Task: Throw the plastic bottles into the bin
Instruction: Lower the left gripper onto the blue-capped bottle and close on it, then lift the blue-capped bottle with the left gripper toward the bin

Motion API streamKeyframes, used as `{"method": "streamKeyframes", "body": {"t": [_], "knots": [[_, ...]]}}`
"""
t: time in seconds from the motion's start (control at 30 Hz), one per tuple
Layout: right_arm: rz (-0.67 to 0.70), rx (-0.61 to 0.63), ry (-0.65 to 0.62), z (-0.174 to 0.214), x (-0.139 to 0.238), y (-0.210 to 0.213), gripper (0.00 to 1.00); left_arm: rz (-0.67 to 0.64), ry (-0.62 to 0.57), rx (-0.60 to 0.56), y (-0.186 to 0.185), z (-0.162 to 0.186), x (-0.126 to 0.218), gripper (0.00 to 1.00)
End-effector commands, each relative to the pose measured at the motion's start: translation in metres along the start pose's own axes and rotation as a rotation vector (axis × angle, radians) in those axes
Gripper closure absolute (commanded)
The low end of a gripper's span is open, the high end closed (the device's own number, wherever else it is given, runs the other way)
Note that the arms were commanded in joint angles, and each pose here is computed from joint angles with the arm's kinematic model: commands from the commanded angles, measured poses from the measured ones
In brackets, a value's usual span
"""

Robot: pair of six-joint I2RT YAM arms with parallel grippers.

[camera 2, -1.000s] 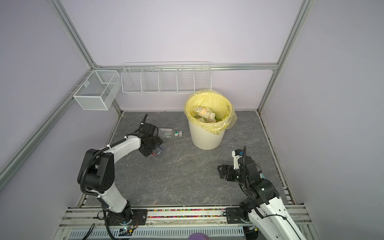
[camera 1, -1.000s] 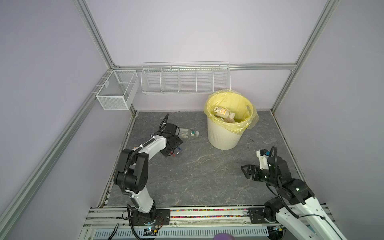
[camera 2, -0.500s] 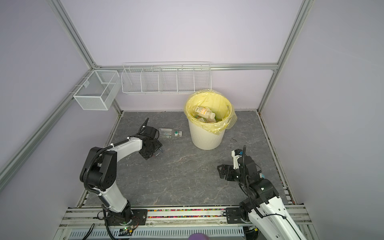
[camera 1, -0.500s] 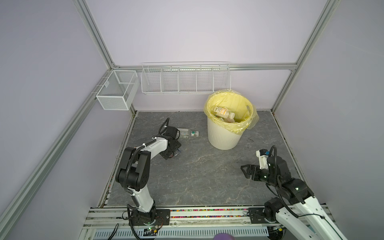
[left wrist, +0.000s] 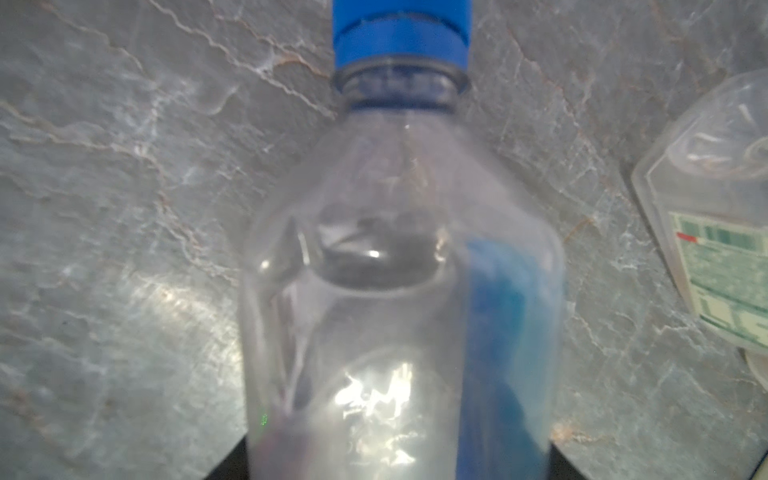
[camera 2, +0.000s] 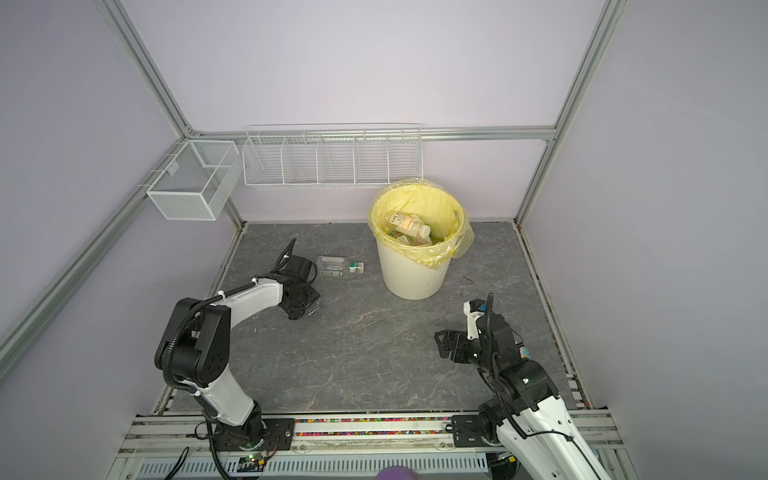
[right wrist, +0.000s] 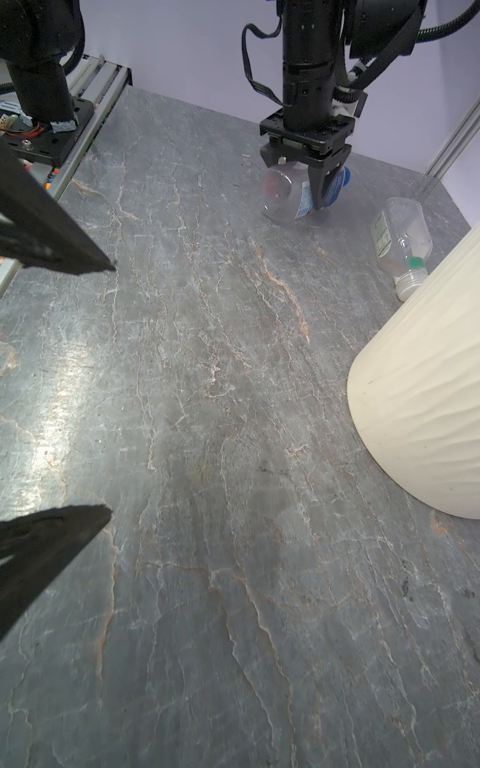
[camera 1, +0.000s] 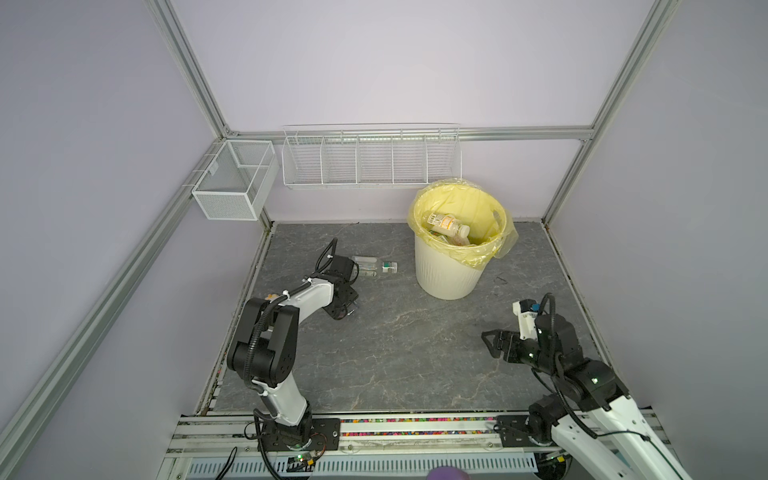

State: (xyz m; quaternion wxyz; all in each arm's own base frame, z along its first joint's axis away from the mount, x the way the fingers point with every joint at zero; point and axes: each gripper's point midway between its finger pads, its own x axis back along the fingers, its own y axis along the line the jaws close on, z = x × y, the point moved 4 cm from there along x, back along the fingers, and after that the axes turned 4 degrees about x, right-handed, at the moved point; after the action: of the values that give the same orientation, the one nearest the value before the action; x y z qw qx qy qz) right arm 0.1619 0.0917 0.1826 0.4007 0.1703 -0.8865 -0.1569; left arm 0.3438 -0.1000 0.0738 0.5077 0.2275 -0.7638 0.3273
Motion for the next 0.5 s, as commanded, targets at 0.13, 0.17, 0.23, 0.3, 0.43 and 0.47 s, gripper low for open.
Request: {"method": "streamKeyframes", "body": {"t": [0.13, 0.17, 0.23, 0.3, 0.43, 0.47], "knots": [[-0.046, -0.041, 0.003, -0.002, 0.000, 0.008, 0.12, 0.086, 0.005, 0.000, 0.006, 0.005, 0.024, 0.42], [-0.048, -0.051, 0.001, -0.002, 0.000, 0.008, 0.12, 0.088, 0.014, -0.011, 0.007, 0.007, 0.025, 0.42], [-0.048, -0.066, -0.001, -0.002, -0.003, 0.007, 0.12, 0.092, 0.037, -0.039, 0.008, 0.010, 0.027, 0.44], [-0.048, -0.082, 0.000, 0.000, -0.006, 0.006, 0.12, 0.096, 0.057, -0.063, 0.011, 0.014, 0.029, 0.45], [-0.037, -0.114, 0.011, 0.004, -0.013, 0.002, 0.12, 0.128, 0.071, -0.099, 0.015, 0.019, 0.040, 0.46], [-0.033, -0.120, 0.014, 0.005, -0.015, 0.001, 0.12, 0.135, 0.067, -0.108, 0.016, 0.019, 0.045, 0.46]]}}
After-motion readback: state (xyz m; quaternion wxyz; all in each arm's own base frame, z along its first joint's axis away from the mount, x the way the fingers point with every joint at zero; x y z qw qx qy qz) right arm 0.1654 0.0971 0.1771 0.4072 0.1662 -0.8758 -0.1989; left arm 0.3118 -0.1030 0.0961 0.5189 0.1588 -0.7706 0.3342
